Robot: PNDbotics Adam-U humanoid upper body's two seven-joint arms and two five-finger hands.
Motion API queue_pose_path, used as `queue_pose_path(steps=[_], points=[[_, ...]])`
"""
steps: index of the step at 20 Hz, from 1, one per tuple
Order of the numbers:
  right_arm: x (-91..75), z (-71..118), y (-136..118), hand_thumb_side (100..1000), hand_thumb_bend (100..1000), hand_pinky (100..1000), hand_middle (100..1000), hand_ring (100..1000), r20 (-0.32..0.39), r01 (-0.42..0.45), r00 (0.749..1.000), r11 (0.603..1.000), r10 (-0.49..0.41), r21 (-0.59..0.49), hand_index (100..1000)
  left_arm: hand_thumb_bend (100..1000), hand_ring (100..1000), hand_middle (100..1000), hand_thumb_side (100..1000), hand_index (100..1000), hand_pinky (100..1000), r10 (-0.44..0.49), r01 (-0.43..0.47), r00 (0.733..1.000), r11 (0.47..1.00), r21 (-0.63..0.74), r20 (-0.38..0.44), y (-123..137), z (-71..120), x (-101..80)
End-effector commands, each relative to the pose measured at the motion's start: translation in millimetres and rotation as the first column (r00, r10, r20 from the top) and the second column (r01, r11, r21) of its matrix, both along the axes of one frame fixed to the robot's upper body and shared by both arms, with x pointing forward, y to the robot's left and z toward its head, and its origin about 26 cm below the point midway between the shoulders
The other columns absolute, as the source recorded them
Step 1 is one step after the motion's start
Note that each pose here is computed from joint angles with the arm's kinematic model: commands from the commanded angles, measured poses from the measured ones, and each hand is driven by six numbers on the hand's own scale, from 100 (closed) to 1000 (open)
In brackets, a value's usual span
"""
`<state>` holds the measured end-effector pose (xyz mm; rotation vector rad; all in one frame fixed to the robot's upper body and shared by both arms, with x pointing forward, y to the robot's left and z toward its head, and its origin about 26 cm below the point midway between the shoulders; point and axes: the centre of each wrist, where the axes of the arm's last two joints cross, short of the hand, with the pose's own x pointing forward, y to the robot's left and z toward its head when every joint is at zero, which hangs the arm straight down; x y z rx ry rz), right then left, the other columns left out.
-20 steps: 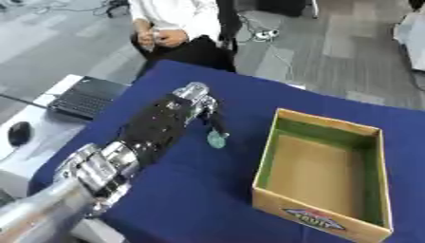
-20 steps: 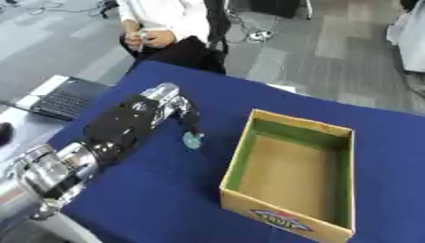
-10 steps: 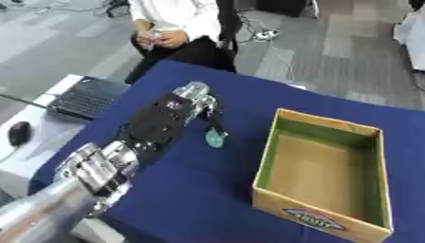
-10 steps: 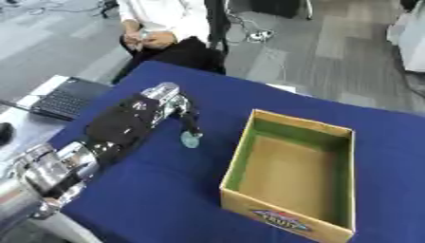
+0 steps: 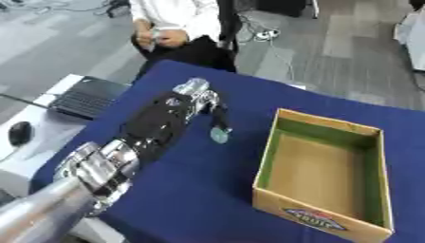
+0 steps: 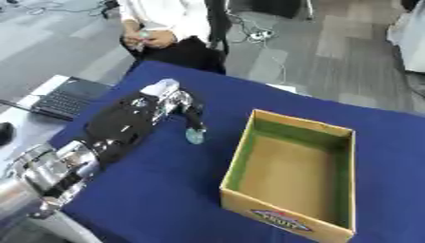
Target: Pick up objects on the table and place them in the box.
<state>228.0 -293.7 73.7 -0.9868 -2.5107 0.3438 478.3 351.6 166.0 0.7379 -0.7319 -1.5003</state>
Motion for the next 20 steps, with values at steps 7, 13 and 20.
queue_pose_path(steps=[7,13,20], points=[[-1.3,5.3,-3,1000,281,230,330,295,0.250,-0.137,0.962,0.987,0.113,0.080,512,100,100,100,645,315,100,-0.003,0.023,0.991,0.989,-0.144,0.135,-15,59.1,4.5],[0.1,7.8,-5,1000,274,233,332,297,0.260,-0.145,0.958,0.986,0.120,0.082,512,100,100,100,633,316,100,-0.106,0.164,0.962,0.962,-0.221,0.253,-58,82.9,7.5],[3.5,14.0,-10,1000,252,240,336,300,0.284,-0.169,0.949,0.982,0.138,0.086,513,100,100,100,657,333,100,-0.286,0.371,0.882,0.912,-0.175,0.375,-110,86.6,10.2]])
